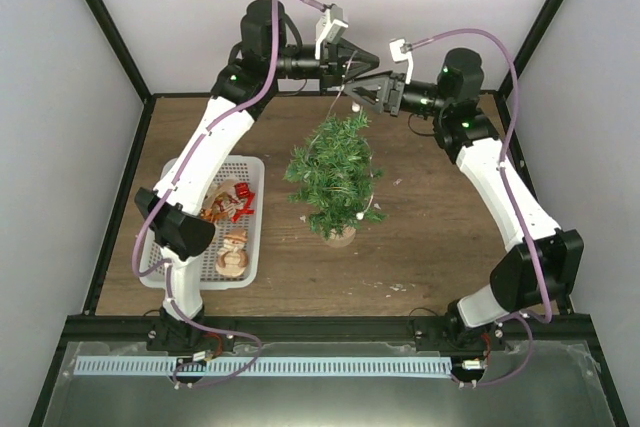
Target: Decorate the small christmas tree
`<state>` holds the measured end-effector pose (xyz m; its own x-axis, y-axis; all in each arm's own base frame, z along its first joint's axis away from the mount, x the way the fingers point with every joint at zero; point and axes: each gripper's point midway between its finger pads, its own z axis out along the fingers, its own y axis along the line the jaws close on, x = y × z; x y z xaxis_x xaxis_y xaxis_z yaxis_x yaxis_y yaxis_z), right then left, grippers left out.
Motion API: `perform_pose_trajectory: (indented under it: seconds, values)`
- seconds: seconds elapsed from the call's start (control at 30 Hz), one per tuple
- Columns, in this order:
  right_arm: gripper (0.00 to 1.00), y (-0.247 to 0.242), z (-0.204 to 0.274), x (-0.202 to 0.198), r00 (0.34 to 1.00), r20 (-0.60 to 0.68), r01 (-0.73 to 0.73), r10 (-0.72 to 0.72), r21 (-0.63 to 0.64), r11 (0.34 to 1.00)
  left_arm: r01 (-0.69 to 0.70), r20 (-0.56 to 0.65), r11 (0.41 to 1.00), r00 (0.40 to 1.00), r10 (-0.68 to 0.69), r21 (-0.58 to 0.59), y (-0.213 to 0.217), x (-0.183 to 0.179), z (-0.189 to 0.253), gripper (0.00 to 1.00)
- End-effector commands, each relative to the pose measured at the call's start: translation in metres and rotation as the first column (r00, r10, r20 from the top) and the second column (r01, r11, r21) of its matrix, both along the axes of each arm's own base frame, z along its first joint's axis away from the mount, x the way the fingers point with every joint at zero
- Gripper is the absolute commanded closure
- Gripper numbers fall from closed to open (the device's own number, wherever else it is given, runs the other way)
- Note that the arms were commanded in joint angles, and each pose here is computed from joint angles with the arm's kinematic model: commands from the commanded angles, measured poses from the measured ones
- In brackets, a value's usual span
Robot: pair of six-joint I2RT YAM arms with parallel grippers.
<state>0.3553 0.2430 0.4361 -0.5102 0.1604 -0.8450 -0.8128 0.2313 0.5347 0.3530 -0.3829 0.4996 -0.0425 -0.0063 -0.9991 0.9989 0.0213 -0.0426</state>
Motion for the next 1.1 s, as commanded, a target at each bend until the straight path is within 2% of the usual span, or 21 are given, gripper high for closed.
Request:
perform_pose_trajectory:
  seconds: [0.0,0.07,0.1,0.17,0.27,0.3,0.63,0.8,1.07]
  values:
    - [0.4,0.022,0.005,-0.006,0.997,0.027,-0.066,0.066,0.002,0.998,0.03,0.023,0.999,0.999,-0.029,-0.016,-0.002,-0.005,0.007,0.97]
    - [0.43,0.028,0.003,-0.005,0.997,0.022,-0.079,0.079,-0.002,0.997,0.032,0.021,0.999,0.999,-0.032,-0.017,-0.003,-0.004,0.006,0.97]
    - [0.48,0.029,0.003,-0.004,0.997,0.021,-0.078,0.078,-0.002,0.997,0.031,0.02,0.999,0.999,-0.03,-0.017,-0.002,-0.004,0.006,0.96]
    - [0.64,0.03,0.002,0.0,0.997,0.019,-0.071,0.071,-0.002,0.997,0.036,0.021,0.999,0.999,-0.036,-0.017,-0.003,-0.005,0.006,0.96]
    - [0.95,0.03,0.002,0.007,0.999,0.018,-0.039,0.039,-0.005,0.999,0.041,0.025,0.999,0.999,-0.04,-0.011,-0.004,-0.008,0.005,0.96]
    - [0.99,0.029,0.002,0.009,0.999,0.019,-0.026,0.026,-0.005,1.0,0.043,0.025,0.999,0.999,-0.043,-0.009,-0.005,-0.009,0.005,0.96]
    - [0.99,0.009,0.024,0.021,0.988,0.065,0.14,-0.142,0.025,0.99,0.03,0.036,0.999,0.999,-0.032,0.036,-0.002,-0.014,-0.008,0.91]
    - [0.99,-0.016,0.039,0.03,0.961,0.068,0.262,-0.266,0.069,0.963,0.006,0.047,0.999,0.999,-0.008,0.053,0.001,-0.014,-0.012,0.87]
    - [0.99,-0.045,0.058,0.03,0.924,0.075,0.366,-0.375,0.109,0.924,-0.02,0.056,0.998,0.998,0.017,0.053,0.001,-0.009,-0.012,0.83]
